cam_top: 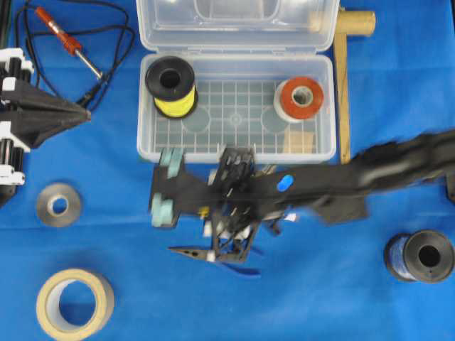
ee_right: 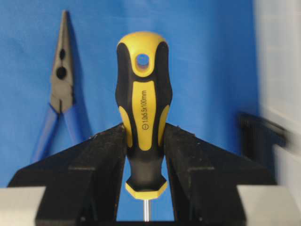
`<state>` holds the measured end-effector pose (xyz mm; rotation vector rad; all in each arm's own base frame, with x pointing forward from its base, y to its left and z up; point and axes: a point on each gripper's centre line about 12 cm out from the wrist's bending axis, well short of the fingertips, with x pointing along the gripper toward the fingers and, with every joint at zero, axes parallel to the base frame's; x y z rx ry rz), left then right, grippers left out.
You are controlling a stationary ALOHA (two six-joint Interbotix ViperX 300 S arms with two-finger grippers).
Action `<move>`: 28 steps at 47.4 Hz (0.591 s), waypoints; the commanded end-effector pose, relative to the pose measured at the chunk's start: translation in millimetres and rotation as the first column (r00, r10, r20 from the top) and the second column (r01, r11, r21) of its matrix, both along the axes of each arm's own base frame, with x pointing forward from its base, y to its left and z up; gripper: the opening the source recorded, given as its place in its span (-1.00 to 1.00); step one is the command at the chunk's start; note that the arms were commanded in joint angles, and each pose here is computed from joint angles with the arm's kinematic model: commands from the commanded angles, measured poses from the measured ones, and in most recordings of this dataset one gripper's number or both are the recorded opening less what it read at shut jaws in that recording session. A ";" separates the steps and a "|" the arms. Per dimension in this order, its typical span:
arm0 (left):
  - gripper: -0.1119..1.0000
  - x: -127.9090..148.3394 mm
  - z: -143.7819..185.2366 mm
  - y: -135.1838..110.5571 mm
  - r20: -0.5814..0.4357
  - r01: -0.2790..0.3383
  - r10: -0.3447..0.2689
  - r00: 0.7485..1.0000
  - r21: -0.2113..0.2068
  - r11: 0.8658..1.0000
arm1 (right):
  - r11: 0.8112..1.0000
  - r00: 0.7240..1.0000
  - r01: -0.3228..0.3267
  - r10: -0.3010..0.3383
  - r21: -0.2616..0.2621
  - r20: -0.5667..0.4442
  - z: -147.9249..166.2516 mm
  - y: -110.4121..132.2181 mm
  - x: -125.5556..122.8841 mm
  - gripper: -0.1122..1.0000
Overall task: Pick the screwdriver from the toolbox among several items.
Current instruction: 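Lift the screwdriver out of the toolbox and move it toward the table front, then lower the screwdriver onto the table above the blue pliers and release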
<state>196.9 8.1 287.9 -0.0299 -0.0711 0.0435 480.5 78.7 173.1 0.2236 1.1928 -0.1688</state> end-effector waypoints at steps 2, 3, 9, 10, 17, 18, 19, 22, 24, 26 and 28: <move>-0.79 0.9 4.3 0.4 0.015 -0.002 0.002 1.000 -0.001 1.000 | 1.000 0.999 -0.008 0.007 0.013 0.044 -7.0 6.3 14.5 -0.36; -0.79 0.9 4.3 0.4 0.015 -0.002 0.002 1.000 -0.001 1.000 | 1.000 0.999 -0.010 0.010 0.013 0.044 -10.5 7.4 15.5 -0.36; -0.79 0.8 3.6 0.4 0.014 -0.002 0.002 1.000 0.001 1.000 | 1.000 0.998 -0.013 0.012 0.021 0.057 -26.1 9.3 21.5 -0.36; -0.79 0.9 3.4 0.4 0.012 -0.002 0.002 1.000 0.000 1.000 | 1.000 0.998 -0.012 0.011 0.024 0.059 -28.5 9.7 22.2 -0.36; -0.79 0.4 3.7 0.3 0.012 -0.002 0.002 1.000 0.000 1.000 | 0.999 0.999 0.000 -0.002 0.041 0.048 -42.4 9.1 23.3 -0.36; -0.79 0.1 4.0 0.3 0.014 -0.002 0.002 1.000 0.001 1.000 | 0.999 0.999 0.003 -0.005 0.043 0.045 -44.0 8.6 23.4 -0.36; -0.79 -0.1 4.3 0.3 0.015 -0.002 0.002 1.000 0.001 1.000 | 0.999 0.999 0.004 -0.006 0.046 0.041 -45.3 8.9 23.0 -0.35; -0.79 -0.1 4.1 0.4 0.014 -0.002 0.002 1.000 -0.001 1.000 | 0.999 0.999 0.007 -0.009 0.051 0.037 -48.1 8.7 23.0 -0.35; -0.79 -0.4 3.8 0.3 0.014 -0.002 0.002 1.000 0.001 1.000 | 0.999 0.999 0.008 -0.010 0.053 0.038 -48.0 8.9 23.1 -0.35; -0.79 -0.4 3.6 0.3 0.012 -0.002 0.002 1.000 0.000 1.000 | 0.999 0.999 0.009 -0.011 0.053 0.037 -48.1 8.8 22.9 -0.35; -0.79 -0.3 2.7 0.3 0.009 -0.002 0.002 1.000 0.000 1.000 | 0.998 0.999 0.013 -0.015 0.055 0.033 -48.2 8.9 22.6 -0.34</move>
